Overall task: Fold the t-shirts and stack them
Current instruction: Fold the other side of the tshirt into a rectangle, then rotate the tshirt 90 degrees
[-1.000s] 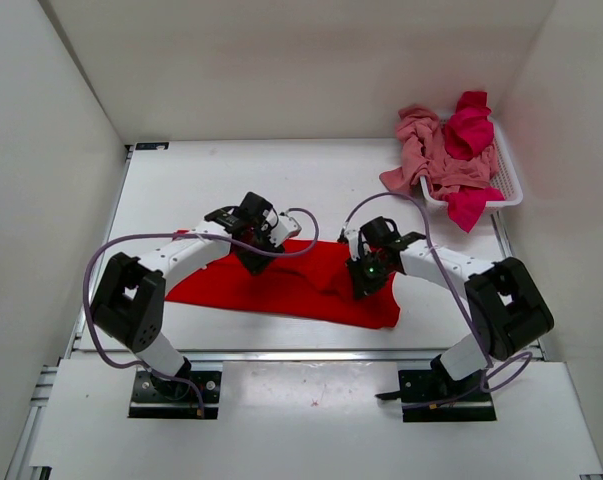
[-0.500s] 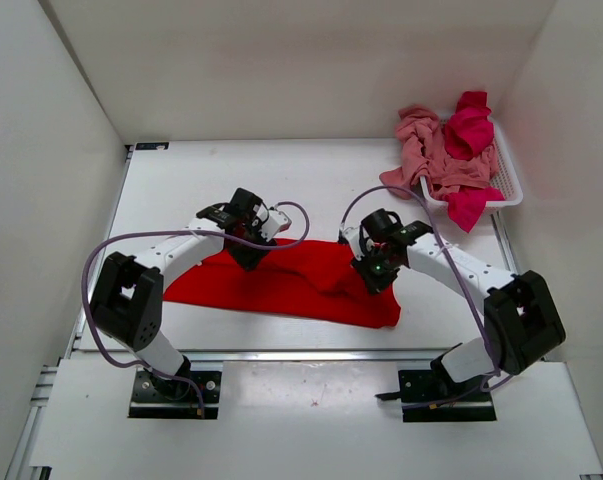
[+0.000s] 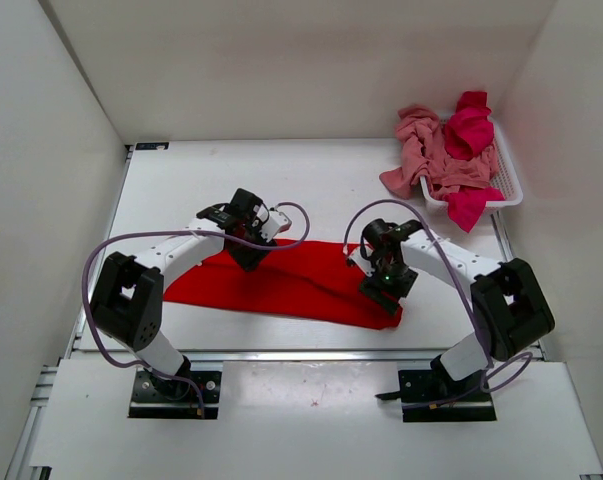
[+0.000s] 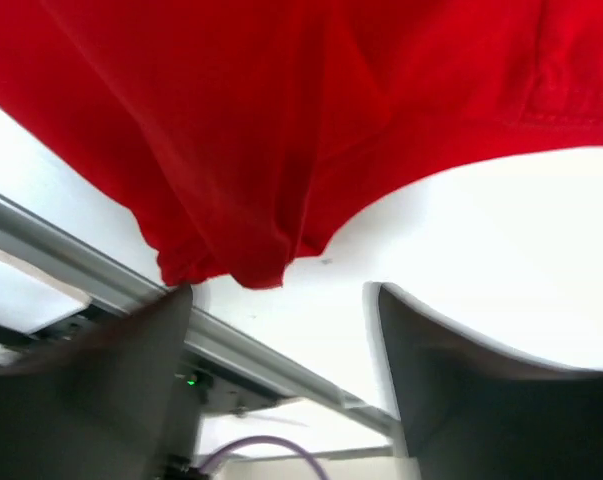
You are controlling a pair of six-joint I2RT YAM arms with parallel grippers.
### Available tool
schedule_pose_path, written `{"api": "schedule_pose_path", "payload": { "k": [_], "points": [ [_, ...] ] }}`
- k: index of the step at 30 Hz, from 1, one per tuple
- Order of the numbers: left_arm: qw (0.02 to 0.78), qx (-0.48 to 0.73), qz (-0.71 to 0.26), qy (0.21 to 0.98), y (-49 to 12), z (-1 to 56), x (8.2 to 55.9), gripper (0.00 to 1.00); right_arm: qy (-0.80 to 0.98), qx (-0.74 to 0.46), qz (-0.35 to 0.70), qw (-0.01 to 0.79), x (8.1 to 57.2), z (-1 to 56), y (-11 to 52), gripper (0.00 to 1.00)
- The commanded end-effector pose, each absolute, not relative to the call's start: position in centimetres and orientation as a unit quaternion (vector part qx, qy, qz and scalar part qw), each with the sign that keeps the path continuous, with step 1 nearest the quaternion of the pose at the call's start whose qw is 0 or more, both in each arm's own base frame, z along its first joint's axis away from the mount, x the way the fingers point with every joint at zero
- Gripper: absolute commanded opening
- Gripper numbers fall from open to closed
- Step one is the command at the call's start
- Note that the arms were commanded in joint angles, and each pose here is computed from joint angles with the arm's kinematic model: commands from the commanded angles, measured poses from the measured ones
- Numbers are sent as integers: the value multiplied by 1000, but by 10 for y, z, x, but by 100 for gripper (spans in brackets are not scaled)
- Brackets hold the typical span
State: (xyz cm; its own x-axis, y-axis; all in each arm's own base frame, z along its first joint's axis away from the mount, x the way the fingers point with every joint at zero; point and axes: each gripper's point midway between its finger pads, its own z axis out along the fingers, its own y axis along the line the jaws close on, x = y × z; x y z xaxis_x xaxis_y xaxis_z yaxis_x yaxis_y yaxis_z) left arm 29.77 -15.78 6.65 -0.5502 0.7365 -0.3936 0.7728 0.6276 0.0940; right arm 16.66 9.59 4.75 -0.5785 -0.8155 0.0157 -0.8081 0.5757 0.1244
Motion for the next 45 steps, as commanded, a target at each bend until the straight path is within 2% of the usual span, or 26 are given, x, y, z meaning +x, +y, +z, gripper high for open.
{"api": "schedule_pose_path", "payload": {
  "k": [1, 2, 4, 8, 10, 12, 16, 18, 22, 27, 30, 32, 33, 34, 35, 36, 37, 38, 39, 43, 44, 45],
  "points": [
    [232, 435, -53, 868, -163, 83, 300, 54, -879, 476, -34, 4, 176, 56, 100, 80],
    [226, 436, -51, 869, -162, 81, 299, 55, -875, 483, -34, -3, 179, 57, 103, 95],
    [227, 434, -51, 871, -163, 81, 301, 55, -878, 476, -36, -21, 187, 63, 109, 99],
    [233, 424, -42, 874, -157, 84, 307, 55, -909, 400, -76, -92, 219, 81, 111, 98],
    [247, 389, -39, 887, -142, 93, 322, 54, -920, 338, -115, -160, 244, 104, 113, 86],
    [266, 339, -44, 901, -123, 104, 342, 54, -931, 255, -141, -220, 272, 120, 107, 82],
    [298, 182, 5, 937, -36, 120, 392, 56, -950, 192, -143, -200, 282, 98, 114, 80],
    [300, 147, 33, 942, -7, 116, 405, 57, -962, 149, -125, -190, 293, 83, 114, 81],
    [280, 132, 126, 943, 40, 101, 409, 62, -975, 92, -99, -179, 307, 58, 112, 82],
    [235, 95, 151, 955, 80, 66, 395, 64, -986, 63, -61, -144, 312, 29, 89, 80],
    [217, 106, 153, 958, 84, 52, 389, 63, -988, 74, -54, -127, 311, 15, 88, 71],
    [203, 131, 158, 957, 79, 45, 385, 59, -987, 80, -61, -123, 313, 12, 96, 65],
    [193, 141, 156, 958, 75, 37, 379, 58, -986, 84, -64, -125, 319, 12, 99, 56],
    [189, 152, 156, 958, 71, 34, 376, 52, -988, 83, -63, -117, 318, 7, 103, 44],
    [186, 154, 155, 958, 71, 32, 373, 45, -986, 79, -60, -131, 330, 11, 103, 35],
    [178, 162, 154, 958, 71, 28, 367, 34, -986, 72, -66, -133, 338, 12, 107, 21],
    [167, 157, 156, 961, 78, 24, 358, 28, -985, 74, -68, -144, 352, 15, 110, 9],
    [163, 159, 155, 961, 77, 23, 354, 16, -984, 72, -70, -148, 359, 19, 116, 3],
    [154, 156, 153, 964, 79, 21, 344, 9, -980, 80, -75, -165, 377, 24, 126, 0],
    [117, 141, 152, 971, 97, 18, 305, 1, -965, 83, -73, -239, 451, 47, 159, 1],
    [104, 137, 149, 974, 101, 17, 289, 1, -963, 85, -71, -246, 462, 42, 169, 7],
    [102, 137, 148, 974, 102, 22, 281, 2, -952, 94, -80, -279, 482, 63, 184, 26]
  ]
}}
